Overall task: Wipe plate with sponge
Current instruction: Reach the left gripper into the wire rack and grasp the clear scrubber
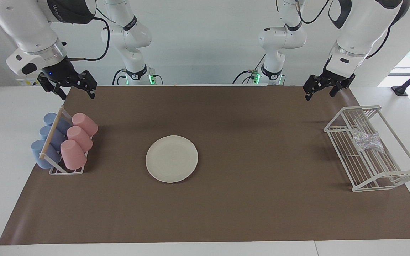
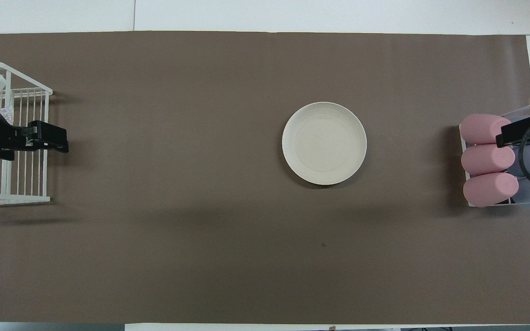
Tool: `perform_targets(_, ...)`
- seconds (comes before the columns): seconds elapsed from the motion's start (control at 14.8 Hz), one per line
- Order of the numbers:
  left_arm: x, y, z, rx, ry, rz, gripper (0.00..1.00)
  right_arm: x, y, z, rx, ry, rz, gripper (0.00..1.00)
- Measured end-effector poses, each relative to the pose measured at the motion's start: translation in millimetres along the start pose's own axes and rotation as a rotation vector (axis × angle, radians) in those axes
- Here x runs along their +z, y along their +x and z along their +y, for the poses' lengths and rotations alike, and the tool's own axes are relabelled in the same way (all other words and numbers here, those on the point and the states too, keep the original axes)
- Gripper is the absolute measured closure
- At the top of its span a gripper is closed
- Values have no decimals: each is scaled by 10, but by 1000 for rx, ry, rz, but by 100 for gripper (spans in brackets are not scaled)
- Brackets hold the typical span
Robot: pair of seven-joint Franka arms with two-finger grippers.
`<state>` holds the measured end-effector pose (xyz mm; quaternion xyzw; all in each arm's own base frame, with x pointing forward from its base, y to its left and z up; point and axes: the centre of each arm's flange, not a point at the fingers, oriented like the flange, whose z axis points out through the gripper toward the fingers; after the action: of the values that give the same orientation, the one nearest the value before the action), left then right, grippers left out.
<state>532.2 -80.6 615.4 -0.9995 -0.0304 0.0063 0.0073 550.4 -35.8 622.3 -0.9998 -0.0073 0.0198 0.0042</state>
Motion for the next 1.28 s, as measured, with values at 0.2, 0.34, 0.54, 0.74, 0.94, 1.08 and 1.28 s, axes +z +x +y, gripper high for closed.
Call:
perform_targets(0.2,-7,8,2,-25,-2,7,0,0,0,0,0,0,0,0)
perform_targets(0.34,-10,12,2,-35,-4,11,0,0,0,0,0,0,0,0)
perform_targets(0.54,-8,16,-11,-48,-4,11,0,0,0,0,0,0,0,0)
perform_targets(0.74,-8,48,-50,-65,-3,29,0,0,0,0,13,0,0,0)
perform_targets(0.94,153,148,-194,-64,125,41,0,0,0,0,27,0,0,0)
perform_targets(1.08,375,300,-256,-45,229,50,0,0,0,0,29,0,0,0)
perform_targets(1.28,874,629,-338,21,432,58,0,0,0,0,30,0,0,0)
